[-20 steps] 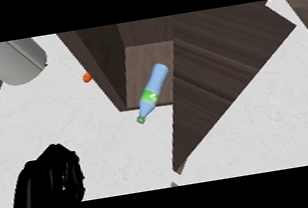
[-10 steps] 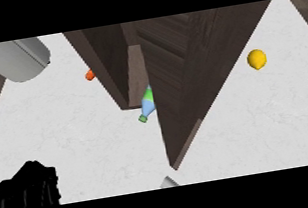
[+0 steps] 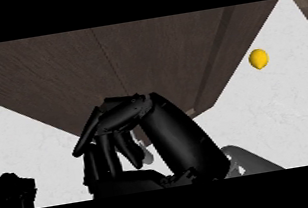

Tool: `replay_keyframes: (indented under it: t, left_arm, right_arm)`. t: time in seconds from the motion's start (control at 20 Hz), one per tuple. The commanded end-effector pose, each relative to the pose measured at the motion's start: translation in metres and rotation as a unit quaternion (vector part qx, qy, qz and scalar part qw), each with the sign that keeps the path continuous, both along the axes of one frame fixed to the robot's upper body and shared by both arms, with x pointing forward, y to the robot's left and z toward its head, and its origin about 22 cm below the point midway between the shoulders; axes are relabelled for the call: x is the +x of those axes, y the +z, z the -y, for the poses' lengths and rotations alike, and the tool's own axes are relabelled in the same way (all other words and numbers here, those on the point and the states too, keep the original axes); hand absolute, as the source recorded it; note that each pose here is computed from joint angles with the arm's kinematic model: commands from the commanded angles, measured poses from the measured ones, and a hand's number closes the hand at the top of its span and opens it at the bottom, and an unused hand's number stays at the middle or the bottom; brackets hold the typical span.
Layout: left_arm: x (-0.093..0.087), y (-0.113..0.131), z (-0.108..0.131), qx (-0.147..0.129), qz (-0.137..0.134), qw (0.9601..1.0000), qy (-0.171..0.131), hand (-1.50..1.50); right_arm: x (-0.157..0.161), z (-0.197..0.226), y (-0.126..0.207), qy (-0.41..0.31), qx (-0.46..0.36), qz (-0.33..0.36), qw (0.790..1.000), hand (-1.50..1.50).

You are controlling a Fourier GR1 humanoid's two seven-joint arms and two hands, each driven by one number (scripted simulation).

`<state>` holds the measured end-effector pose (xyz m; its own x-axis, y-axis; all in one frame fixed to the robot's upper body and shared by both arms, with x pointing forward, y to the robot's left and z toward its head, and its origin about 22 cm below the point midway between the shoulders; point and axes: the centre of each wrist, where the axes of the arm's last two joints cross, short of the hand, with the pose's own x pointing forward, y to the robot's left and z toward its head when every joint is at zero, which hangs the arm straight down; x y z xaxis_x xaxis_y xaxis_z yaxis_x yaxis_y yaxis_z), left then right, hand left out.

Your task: Pick up the bottled water, place it into the cabinet and close the cabinet

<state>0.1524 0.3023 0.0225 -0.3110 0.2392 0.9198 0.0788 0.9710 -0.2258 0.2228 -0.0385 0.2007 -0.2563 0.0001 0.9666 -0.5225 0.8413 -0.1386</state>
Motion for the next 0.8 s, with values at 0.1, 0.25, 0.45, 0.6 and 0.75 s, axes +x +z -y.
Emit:
replay_keyframes:
  t: [0.1,0.25,0.45,0.6,0.75]
  left_arm:
    - [-0.023,-0.006,-0.012,0.002,-0.003,1.0,0.004,1.5]
    - [-0.004,0.008,-0.013,0.003,0.005,1.0,0.007,1.5]
    - [-0.019,0.005,-0.022,0.006,0.003,1.0,0.002,1.5]
    - [-0.016,-0.004,-0.03,0.0,-0.004,1.0,0.001,1.5]
    - [-0.018,0.003,-0.026,0.01,-0.003,0.9999,-0.003,1.5]
  right_arm:
    - [0.069,0.003,-0.015,0.004,0.023,-0.072,0.997,1.5]
    - [0.104,0.005,-0.027,0.014,0.022,-0.087,0.996,1.5]
    - [0.151,0.031,-0.035,-0.004,0.009,-0.08,0.997,1.5]
    - [0.158,0.031,-0.055,-0.005,-0.008,-0.092,0.996,1.5]
    - [0.175,0.049,-0.034,-0.014,-0.007,-0.078,0.997,1.5]
